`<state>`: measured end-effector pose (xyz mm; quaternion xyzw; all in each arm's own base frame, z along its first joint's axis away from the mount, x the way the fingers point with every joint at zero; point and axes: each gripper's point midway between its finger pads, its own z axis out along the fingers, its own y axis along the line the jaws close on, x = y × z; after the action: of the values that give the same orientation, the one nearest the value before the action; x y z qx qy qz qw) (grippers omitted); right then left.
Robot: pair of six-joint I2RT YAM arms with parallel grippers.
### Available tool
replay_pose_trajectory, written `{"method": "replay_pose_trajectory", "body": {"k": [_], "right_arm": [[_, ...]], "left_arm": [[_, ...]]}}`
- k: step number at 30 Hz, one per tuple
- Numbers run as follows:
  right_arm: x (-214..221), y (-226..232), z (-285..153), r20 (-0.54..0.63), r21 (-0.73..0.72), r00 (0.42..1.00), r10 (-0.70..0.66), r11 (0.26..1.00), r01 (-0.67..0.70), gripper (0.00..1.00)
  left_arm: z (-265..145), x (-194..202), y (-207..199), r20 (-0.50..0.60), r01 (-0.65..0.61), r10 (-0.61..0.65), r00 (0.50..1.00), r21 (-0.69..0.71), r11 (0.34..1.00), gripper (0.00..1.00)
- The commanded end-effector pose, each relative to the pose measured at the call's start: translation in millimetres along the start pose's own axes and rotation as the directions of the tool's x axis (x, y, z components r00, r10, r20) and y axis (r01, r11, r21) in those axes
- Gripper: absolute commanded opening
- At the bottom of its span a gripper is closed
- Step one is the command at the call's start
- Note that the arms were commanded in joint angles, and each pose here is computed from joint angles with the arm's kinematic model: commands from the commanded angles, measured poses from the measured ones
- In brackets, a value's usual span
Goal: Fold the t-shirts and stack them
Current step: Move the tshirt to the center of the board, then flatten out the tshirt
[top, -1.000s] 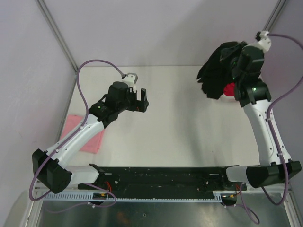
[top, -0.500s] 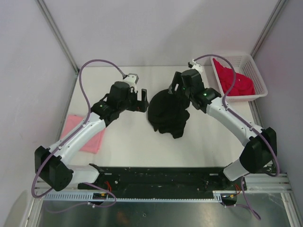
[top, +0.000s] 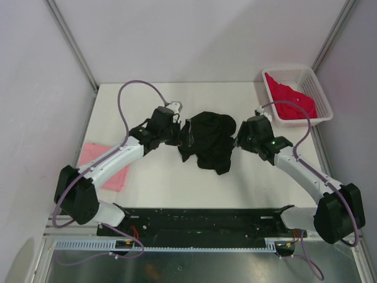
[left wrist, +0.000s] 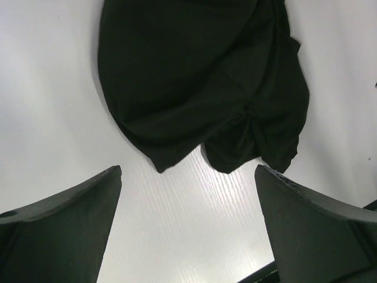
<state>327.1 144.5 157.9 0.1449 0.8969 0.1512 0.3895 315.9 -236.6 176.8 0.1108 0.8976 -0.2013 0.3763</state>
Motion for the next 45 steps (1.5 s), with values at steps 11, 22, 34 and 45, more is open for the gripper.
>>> {"method": "replay_pose_trajectory", "body": {"k": [11, 22, 34, 45], "right_arm": [[101.1, 39.9, 16.4, -0.105, -0.062, 0.983, -0.154, 0.987, 0.148, 0.53], [131.4, 39.7, 44.9, -0.152, -0.021, 0.966, -0.211, 0.977, 0.21, 0.49], [130.9, 24.9, 49.9, -0.169, 0.069, 0.954, -0.248, 0.962, 0.263, 0.28], [18.4, 16.7, -32.2, 0.076, 0.164, 0.967, -0.245, 0.959, 0.23, 0.0]], "left_arm": [[52.7, 79.0, 20.7, -0.118, 0.231, -0.251, 0.961, -0.159, 0.96, 0.94], [81.7, 94.9, 20.7, -0.155, 0.268, -0.293, 0.944, -0.163, 0.95, 0.72], [95.6, 72.9, 32.5, -0.08, 0.306, -0.327, 0.942, -0.205, 0.93, 0.04], [-1.6, -36.5, 74.4, 0.291, 0.332, -0.258, 0.921, -0.241, 0.912, 0.0]]}}
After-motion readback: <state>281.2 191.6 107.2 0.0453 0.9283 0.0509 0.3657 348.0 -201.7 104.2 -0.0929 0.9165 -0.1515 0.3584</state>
